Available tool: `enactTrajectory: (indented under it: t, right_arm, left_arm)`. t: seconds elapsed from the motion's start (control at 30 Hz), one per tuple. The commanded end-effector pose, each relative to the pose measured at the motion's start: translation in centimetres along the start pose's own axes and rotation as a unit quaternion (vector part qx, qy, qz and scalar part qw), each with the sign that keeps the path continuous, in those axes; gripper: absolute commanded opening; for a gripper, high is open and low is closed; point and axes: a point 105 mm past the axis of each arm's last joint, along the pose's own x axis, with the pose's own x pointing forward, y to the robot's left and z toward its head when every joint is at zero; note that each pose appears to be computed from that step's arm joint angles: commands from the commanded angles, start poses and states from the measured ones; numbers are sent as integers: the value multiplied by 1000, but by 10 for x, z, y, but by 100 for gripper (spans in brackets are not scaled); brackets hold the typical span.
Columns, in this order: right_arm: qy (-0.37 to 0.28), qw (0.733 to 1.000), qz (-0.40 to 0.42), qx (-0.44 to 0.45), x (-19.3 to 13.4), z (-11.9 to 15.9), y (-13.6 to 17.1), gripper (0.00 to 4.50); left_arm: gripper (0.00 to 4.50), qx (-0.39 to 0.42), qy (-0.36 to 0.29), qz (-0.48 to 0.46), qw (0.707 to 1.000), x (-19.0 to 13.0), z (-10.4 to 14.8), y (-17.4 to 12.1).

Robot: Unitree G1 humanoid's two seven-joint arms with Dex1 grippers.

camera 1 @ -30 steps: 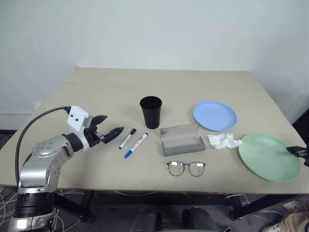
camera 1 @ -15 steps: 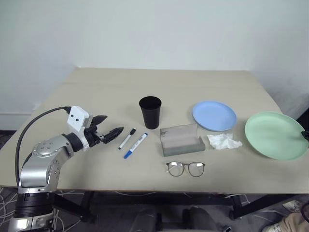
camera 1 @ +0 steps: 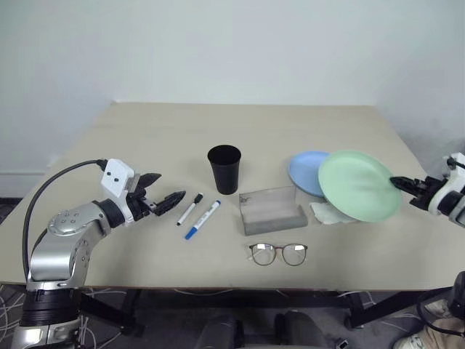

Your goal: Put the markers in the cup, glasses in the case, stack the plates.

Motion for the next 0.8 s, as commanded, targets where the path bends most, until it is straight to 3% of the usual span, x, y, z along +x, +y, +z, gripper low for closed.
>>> enactTrajectory:
  t: [0.03,0.5,0.8]
  right_arm:
    - [-25,999,17,-42,22,21,33,1]
    - [-47,994,-66,-69,72,43,54,1]
    - [-60,984,-141,-93,88,51,43,1]
  left_arm:
    - [450,24,-16,10,1000,-4,16,5]
    - [450,22,-13,17,1000,-6,14,4]
    - [450,23,-16,17,999,-4,16,3]
